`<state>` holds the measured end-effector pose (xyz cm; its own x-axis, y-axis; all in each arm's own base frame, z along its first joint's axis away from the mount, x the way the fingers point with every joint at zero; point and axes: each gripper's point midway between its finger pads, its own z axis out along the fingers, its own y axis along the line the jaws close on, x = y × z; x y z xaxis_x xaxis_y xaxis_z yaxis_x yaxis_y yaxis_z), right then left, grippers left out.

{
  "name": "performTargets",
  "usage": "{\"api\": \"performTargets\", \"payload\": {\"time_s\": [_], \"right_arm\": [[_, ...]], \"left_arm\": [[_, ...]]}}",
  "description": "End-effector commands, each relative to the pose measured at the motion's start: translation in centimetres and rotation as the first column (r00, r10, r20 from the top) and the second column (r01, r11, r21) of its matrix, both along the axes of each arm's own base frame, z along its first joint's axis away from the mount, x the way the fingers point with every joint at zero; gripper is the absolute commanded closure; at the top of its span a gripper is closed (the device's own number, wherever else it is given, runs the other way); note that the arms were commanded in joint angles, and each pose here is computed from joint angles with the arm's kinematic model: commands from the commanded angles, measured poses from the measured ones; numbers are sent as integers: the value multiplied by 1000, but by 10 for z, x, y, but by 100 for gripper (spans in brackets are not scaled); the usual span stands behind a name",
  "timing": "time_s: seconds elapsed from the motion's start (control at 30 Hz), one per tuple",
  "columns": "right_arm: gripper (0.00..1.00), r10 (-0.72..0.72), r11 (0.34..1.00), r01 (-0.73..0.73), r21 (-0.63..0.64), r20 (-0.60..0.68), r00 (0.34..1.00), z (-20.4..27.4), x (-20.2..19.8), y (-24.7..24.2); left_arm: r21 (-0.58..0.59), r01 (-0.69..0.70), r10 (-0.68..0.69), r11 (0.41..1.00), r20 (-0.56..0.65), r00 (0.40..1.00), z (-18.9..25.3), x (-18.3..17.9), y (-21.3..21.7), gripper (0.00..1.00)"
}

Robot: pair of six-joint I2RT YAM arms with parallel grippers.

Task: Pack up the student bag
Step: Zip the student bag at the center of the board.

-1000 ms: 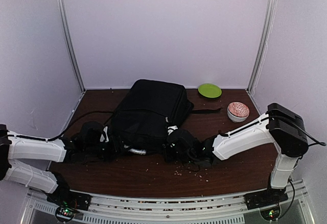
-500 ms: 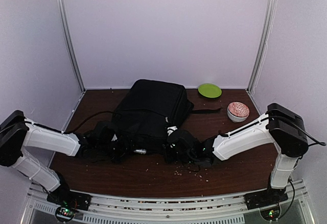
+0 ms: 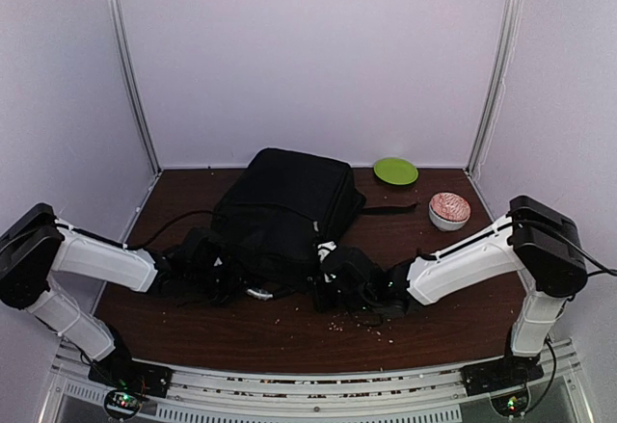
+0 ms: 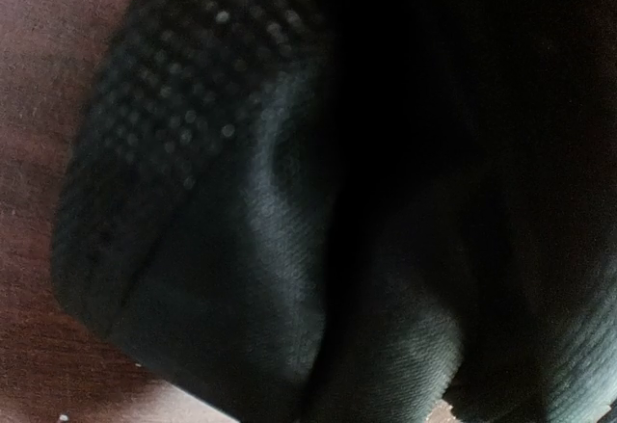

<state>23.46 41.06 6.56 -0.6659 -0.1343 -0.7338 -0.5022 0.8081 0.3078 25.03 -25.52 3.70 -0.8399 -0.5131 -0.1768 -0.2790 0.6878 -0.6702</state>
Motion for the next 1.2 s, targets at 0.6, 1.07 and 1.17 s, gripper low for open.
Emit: {"api": "performTargets", "payload": {"time_s": [0.6, 1.07, 1.17], "right_arm": [[100, -55, 998, 54, 9, 60, 997, 9, -4, -37], [100, -220, 975, 221, -4, 76, 972, 4, 27, -60], [100, -259, 966, 260, -2, 82, 963, 2, 35, -65]], "left_arm": [[33, 9, -14, 999, 146, 989, 25, 12, 6, 100], [15, 5, -7, 1000, 156, 988, 28, 0, 17, 100], [13, 2, -4, 1000, 156, 988, 27, -2, 19, 100]]}}
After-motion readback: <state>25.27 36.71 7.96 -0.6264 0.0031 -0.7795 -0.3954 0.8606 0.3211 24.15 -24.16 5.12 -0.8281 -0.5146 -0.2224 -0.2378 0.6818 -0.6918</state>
